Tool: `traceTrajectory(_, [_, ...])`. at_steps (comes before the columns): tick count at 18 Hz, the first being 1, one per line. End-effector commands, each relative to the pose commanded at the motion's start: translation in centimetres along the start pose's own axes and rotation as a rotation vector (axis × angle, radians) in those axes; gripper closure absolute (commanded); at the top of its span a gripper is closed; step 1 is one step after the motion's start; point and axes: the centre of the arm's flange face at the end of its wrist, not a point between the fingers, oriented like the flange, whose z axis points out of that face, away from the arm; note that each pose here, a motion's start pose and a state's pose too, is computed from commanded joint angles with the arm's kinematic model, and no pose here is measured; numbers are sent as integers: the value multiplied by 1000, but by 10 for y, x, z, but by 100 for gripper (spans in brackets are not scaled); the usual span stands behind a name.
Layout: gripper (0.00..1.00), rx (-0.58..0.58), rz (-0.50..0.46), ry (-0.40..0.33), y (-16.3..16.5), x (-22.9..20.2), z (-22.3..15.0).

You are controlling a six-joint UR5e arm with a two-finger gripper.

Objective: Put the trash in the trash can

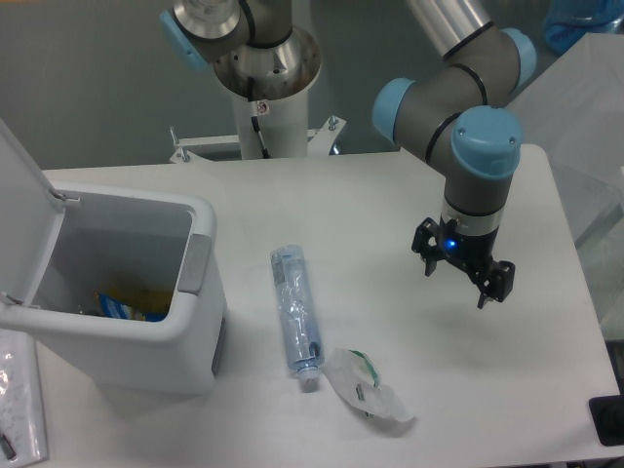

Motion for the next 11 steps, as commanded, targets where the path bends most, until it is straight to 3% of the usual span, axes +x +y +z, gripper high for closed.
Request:
traceTrajectory(4, [0,3,-2,4,-3,2,1])
traceTrajectory(8, [0,17,-112,0,-6,2,2])
traceTrajectory(11, [0,22,-128,-6,-12,-2,3])
